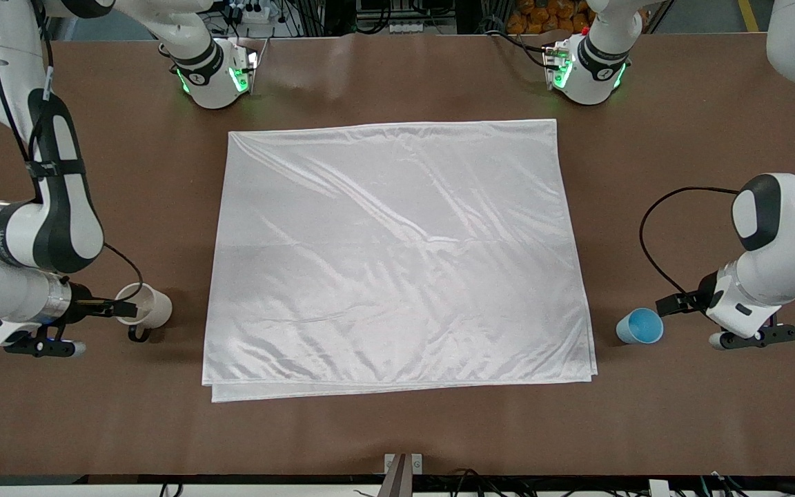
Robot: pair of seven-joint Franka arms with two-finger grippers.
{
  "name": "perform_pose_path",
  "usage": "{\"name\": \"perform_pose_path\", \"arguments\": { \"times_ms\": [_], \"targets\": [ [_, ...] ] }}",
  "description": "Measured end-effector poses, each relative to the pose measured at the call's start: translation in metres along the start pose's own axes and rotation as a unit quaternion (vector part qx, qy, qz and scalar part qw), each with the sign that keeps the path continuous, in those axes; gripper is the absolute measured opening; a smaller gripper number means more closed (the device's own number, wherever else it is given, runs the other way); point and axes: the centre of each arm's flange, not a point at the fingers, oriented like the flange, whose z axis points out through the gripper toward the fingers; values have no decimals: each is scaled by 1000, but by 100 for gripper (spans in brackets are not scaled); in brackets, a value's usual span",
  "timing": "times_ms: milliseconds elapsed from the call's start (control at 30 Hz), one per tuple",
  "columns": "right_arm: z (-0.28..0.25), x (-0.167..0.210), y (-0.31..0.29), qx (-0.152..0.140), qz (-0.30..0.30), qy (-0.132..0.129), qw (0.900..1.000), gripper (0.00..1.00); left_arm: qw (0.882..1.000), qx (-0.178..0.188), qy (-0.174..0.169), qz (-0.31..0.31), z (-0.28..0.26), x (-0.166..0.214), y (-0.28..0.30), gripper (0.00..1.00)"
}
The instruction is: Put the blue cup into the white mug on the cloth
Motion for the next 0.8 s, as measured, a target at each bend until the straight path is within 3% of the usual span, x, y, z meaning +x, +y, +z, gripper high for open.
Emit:
{"name": "perform_pose_path", "arguments": {
  "times_ms": [800],
  "targets": [
    [56, 14, 1, -4, 0, 21, 1000, 100, 1000, -18, -1, -8, 72, 6, -8, 100]
  ]
}}
